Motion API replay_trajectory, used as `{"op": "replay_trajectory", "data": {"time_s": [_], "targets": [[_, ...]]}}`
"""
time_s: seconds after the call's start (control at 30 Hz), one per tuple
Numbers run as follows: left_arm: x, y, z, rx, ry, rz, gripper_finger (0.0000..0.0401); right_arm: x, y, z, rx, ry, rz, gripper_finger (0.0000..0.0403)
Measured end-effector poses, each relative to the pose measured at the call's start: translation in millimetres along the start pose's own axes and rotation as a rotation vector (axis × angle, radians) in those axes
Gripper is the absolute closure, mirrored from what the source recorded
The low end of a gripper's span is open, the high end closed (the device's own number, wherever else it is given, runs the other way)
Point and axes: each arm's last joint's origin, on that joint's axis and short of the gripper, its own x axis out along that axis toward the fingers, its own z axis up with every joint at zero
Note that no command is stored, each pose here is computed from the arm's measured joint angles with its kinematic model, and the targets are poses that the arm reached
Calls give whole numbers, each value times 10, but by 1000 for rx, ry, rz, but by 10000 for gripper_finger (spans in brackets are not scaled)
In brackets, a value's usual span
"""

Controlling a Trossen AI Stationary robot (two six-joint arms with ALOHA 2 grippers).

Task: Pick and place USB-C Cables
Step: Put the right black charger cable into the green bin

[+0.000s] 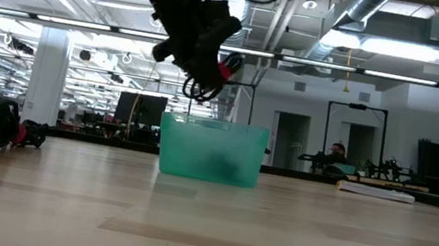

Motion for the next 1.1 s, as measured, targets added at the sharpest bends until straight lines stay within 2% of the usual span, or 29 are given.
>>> {"op": "replay_trajectory", "data": {"time_s": [0.07,0.2,0.4,0.53,0.83,1.1], "targets": [[-3,10,-22,-81,8,31,351,0,0,0,0,0,0,276],[-36,-45,-54,-133,9,27,351,0,0,0,0,0,0,276],[-82,-108,-77,-122,-34,71,351,0,0,0,0,0,0,276],[-81,-107,-75,-162,-35,69,351,0,0,0,0,0,0,276],[-194,-309,-184,-218,-30,13,351,0,1,0,0,0,0,276],[159,-579,-459,-250,-2,10,351,4,1,-4,3,0,1,276]]}}
